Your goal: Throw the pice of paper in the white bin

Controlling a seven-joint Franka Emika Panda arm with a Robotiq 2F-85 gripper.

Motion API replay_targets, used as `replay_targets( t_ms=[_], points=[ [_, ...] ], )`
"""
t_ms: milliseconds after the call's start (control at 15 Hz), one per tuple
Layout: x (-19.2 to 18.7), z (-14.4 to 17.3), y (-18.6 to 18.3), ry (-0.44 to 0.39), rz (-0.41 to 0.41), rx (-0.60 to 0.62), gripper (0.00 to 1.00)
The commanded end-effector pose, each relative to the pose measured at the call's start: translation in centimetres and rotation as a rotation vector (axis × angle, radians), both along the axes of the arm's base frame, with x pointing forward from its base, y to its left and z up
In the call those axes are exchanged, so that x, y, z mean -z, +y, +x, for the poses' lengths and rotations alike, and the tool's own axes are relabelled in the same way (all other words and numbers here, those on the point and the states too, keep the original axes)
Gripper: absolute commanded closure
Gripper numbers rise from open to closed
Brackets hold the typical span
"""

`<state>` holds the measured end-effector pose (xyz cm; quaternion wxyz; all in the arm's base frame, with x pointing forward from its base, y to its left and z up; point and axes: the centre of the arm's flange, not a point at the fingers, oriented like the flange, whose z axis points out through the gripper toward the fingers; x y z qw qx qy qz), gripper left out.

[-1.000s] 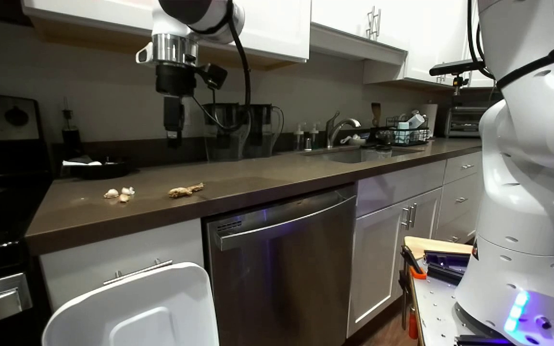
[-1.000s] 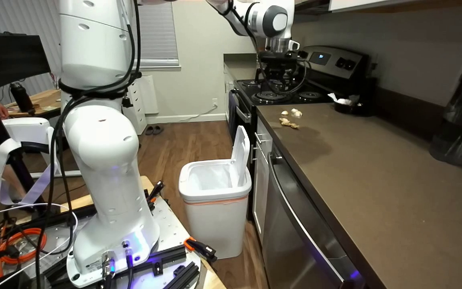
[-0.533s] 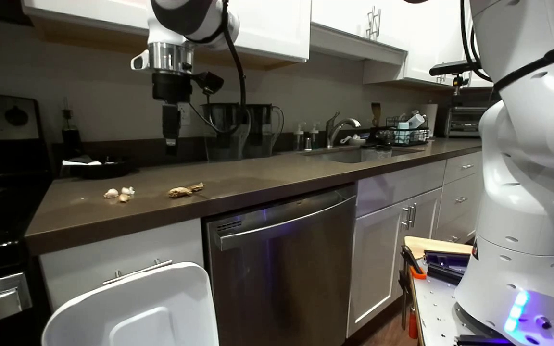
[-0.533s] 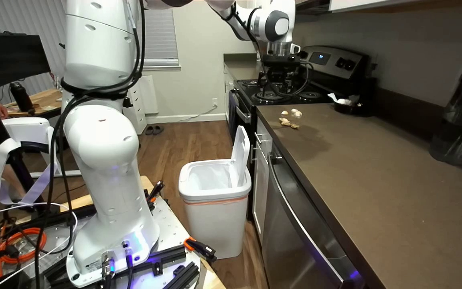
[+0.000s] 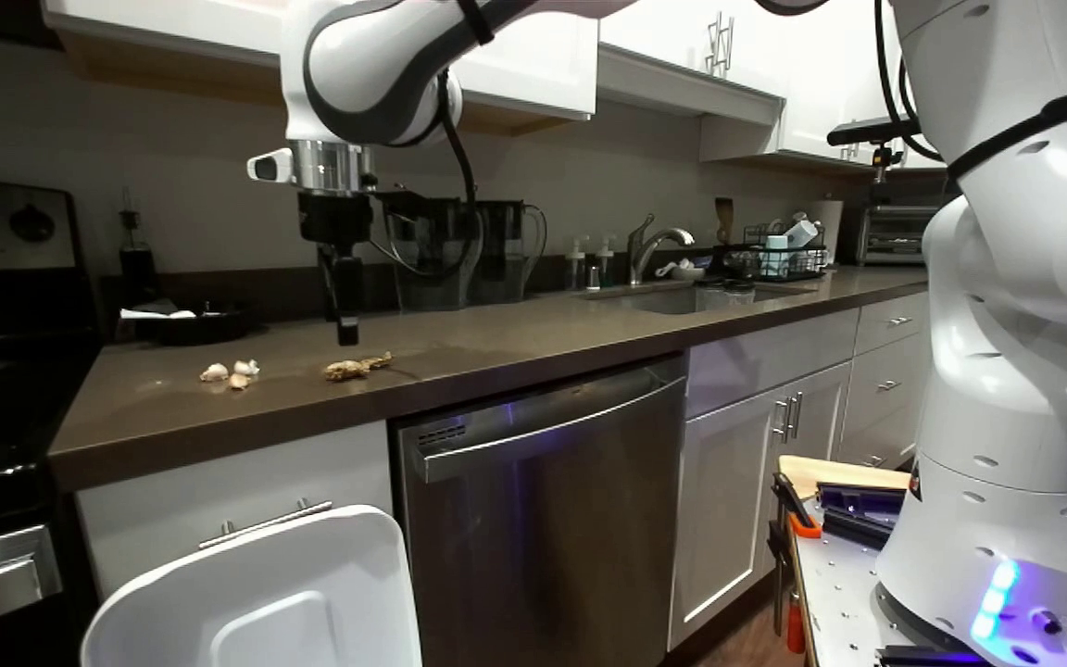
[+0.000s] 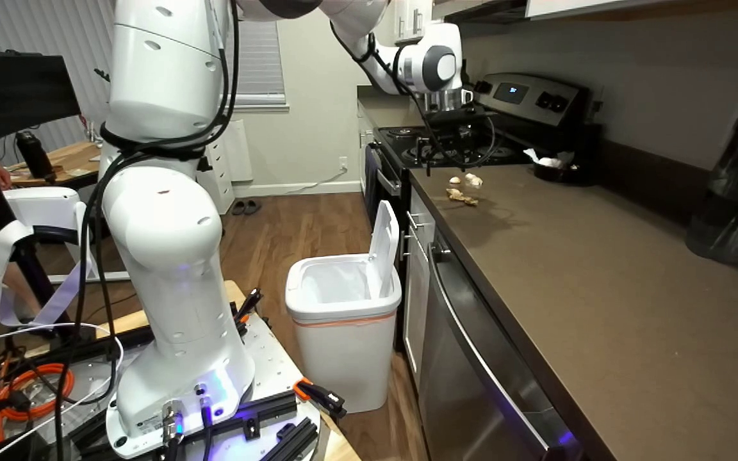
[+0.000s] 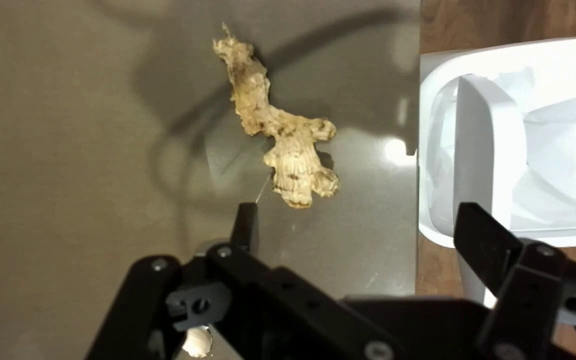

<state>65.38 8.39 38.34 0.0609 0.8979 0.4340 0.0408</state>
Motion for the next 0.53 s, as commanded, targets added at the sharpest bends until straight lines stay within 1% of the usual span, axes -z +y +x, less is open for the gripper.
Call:
replay_targets(
  t_ms=[0, 67, 200, 333, 400, 467],
  points=[
    [1.7, 0.7, -1.4, 0.008, 0.031, -0.047, 0.0],
    [2.6, 0.9, -2.1, 0.035, 0.042, -0.05, 0.0],
    [3.8, 1.3, -3.1, 0.057, 0.035, -0.061, 0.0],
    [5.1, 1.6, -4.0, 0.074, 0.039, -0.069, 0.07],
    [5.7, 1.7, -4.4, 0.082, 0.041, -0.074, 0.14],
    [6.2, 1.9, -4.6, 0.087, 0.043, -0.075, 0.3]
  ],
)
